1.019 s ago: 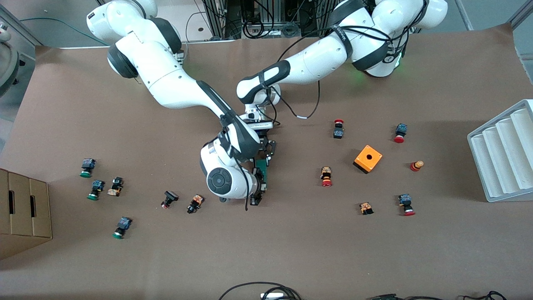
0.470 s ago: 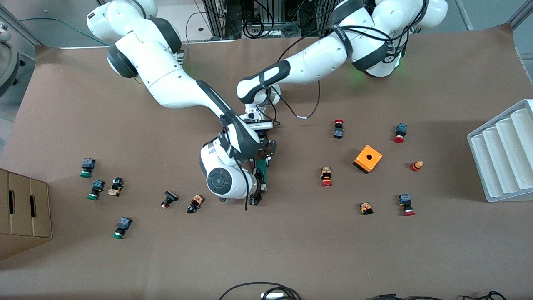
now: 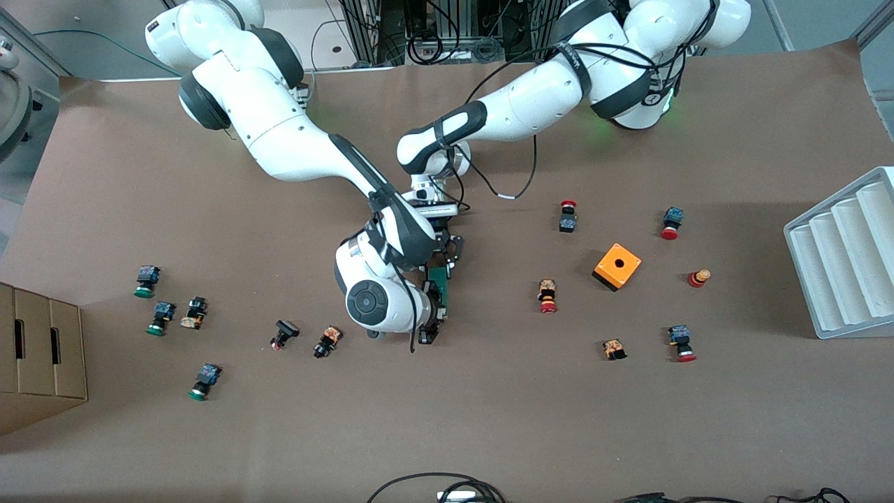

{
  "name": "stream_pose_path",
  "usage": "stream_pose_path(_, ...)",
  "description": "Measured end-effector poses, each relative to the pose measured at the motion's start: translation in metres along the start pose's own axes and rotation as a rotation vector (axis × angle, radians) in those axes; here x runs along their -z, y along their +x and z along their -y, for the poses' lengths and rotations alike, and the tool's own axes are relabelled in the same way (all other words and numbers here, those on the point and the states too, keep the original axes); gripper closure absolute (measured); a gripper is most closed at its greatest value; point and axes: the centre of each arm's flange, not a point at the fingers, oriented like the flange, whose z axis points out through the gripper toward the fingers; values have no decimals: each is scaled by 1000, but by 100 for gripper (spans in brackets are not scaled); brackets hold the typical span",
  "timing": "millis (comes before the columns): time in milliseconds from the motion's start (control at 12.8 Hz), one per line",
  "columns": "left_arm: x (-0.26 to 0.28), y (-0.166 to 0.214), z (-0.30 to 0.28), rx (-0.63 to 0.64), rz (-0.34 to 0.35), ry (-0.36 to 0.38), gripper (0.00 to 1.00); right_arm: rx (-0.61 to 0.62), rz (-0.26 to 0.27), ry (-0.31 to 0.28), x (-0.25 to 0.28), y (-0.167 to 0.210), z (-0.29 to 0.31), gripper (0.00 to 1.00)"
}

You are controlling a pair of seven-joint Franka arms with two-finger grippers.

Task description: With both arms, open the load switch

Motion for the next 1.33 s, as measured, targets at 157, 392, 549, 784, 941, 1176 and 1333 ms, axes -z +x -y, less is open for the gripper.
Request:
stream_pose_path(157, 0, 0, 0, 0, 0, 0, 45, -1, 1, 2, 0, 0, -1, 70)
stream_pose_path(392, 0, 0, 0, 0, 0, 0, 45, 1, 4, 3, 6, -1, -4, 70)
stream_pose_path(549, 0, 0, 0, 0, 0, 0, 45, 1, 9, 2, 11, -2, -6, 74)
stream_pose_path(784, 0, 0, 0, 0, 0, 0, 45, 1, 12, -3, 15, -2, -10, 74)
stream_pose_path(941, 0, 0, 0, 0, 0, -1, 44, 2, 10, -6, 18, -2, -14, 74)
stream_pose_path(1176, 0, 0, 0, 0, 0, -1, 44, 5, 3, -25, 15, -1, -22, 74)
stream_pose_path(1333, 0, 0, 0, 0, 1, -1, 44, 6, -1, -36, 11, -1, -27, 74)
